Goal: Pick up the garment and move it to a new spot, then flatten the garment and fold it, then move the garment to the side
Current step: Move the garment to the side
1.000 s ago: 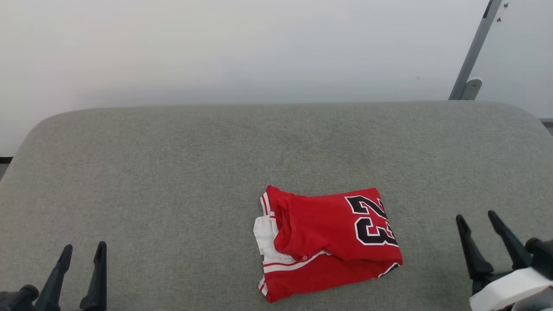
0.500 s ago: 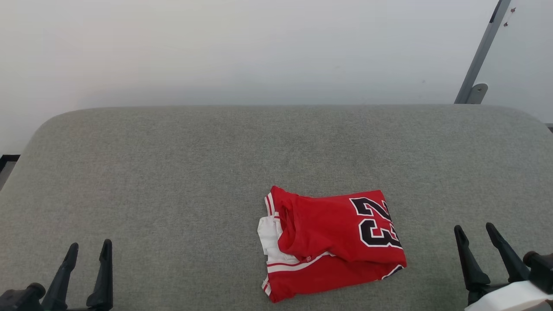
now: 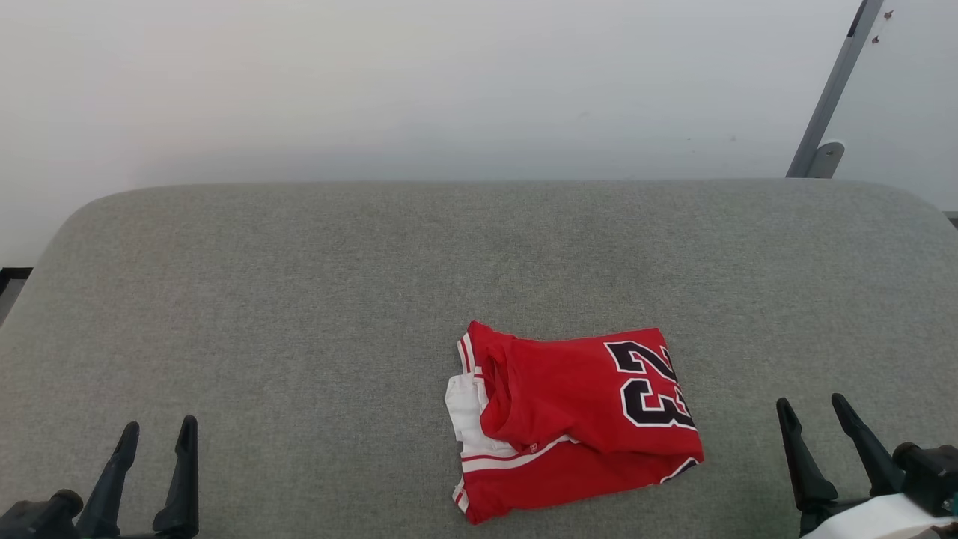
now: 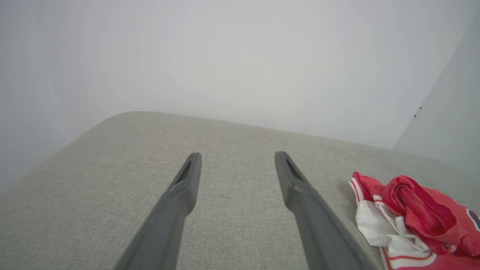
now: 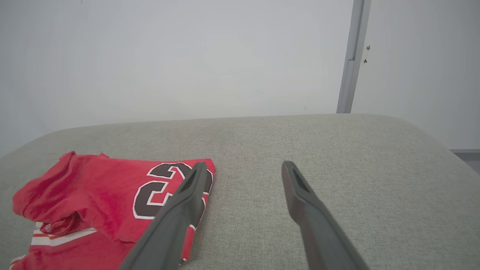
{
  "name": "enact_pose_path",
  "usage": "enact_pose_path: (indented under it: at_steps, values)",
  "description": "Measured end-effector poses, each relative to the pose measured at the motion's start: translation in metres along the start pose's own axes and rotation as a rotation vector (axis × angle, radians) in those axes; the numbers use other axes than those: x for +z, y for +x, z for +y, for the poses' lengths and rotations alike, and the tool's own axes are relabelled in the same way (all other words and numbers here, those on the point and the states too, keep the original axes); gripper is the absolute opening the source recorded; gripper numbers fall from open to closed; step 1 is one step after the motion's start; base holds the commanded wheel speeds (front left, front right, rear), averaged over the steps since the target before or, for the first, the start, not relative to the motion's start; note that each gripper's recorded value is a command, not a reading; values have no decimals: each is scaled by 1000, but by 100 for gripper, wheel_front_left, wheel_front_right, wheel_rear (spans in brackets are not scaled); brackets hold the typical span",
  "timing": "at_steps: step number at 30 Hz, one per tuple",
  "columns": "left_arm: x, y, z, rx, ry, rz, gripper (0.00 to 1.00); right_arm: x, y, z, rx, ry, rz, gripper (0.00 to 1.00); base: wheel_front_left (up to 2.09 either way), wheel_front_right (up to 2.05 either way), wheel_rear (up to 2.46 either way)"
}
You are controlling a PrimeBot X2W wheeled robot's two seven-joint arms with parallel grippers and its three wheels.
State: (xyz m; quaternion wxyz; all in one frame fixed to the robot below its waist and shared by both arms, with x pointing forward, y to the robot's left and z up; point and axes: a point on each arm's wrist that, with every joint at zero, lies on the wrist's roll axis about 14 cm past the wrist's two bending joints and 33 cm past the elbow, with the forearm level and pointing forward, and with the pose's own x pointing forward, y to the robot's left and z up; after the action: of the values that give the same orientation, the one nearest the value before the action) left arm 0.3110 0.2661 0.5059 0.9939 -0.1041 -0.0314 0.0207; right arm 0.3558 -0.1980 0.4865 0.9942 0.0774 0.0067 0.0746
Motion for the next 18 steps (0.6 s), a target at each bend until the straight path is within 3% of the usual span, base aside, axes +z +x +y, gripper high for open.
enact_pose_path:
  at_steps: [18]
  values:
    - [3,-1,4,15,-6,-10,100,10,8,13,60,-43,-24,100,0,0,0]
